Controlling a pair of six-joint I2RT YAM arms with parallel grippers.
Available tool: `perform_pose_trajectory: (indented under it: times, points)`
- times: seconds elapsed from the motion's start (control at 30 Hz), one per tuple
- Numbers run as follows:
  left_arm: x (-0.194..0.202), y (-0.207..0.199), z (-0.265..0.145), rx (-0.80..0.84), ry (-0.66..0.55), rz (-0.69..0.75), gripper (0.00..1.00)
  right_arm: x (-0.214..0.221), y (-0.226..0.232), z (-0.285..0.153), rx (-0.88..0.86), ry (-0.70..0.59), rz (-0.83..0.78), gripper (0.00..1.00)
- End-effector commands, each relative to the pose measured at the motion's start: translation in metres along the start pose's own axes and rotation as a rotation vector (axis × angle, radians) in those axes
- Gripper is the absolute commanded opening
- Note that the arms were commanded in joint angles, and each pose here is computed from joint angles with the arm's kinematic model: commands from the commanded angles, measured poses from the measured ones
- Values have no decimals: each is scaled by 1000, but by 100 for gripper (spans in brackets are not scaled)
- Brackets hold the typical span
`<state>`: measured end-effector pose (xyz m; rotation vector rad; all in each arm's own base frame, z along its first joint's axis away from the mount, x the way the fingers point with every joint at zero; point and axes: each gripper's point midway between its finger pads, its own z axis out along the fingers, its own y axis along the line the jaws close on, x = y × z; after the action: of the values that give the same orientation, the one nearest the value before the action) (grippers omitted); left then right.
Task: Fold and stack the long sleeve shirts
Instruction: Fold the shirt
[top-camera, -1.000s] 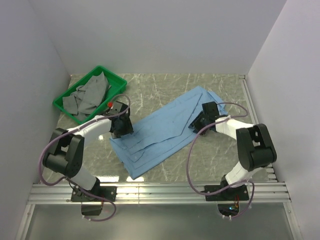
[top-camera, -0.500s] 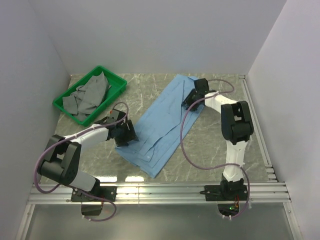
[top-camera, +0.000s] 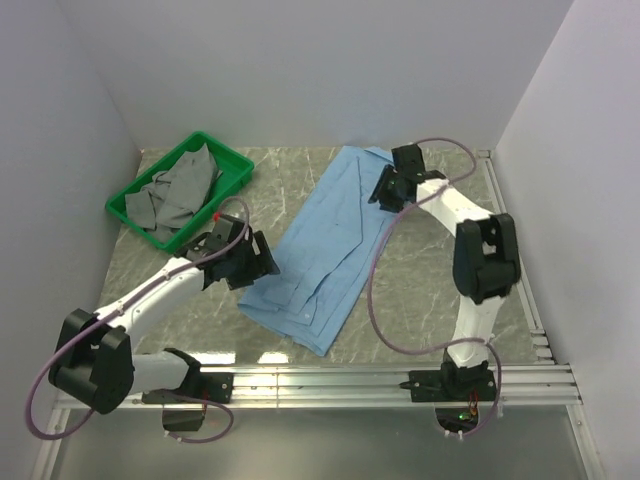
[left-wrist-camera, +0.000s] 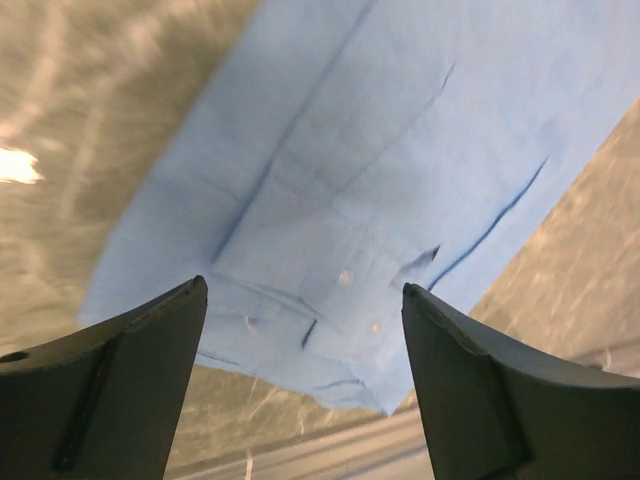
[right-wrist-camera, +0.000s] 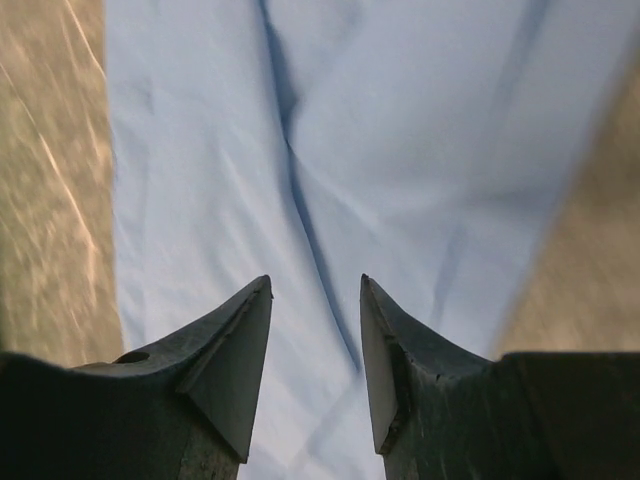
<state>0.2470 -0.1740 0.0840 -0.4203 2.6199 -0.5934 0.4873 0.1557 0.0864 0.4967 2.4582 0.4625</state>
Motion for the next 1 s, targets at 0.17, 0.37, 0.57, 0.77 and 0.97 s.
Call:
perform_pose_trajectory:
  times: [0.17,0.37,0.57,0.77,0.97]
  points:
    - [-35,34,2,-228,-141,70,67,84,-5,-60,-35,60,-38,42]
    - [-31,53,23,-318,-108,78,55,123,-14,-52,-20,107,-4,40]
    - [-6,63,37,-329,-2,67,49,128,-27,-31,64,154,-53,38]
    - [36,65,41,-274,161,31,44,122,-31,-15,131,201,-129,38]
    - [64,66,36,-229,250,17,43,96,-23,4,166,206,-199,38]
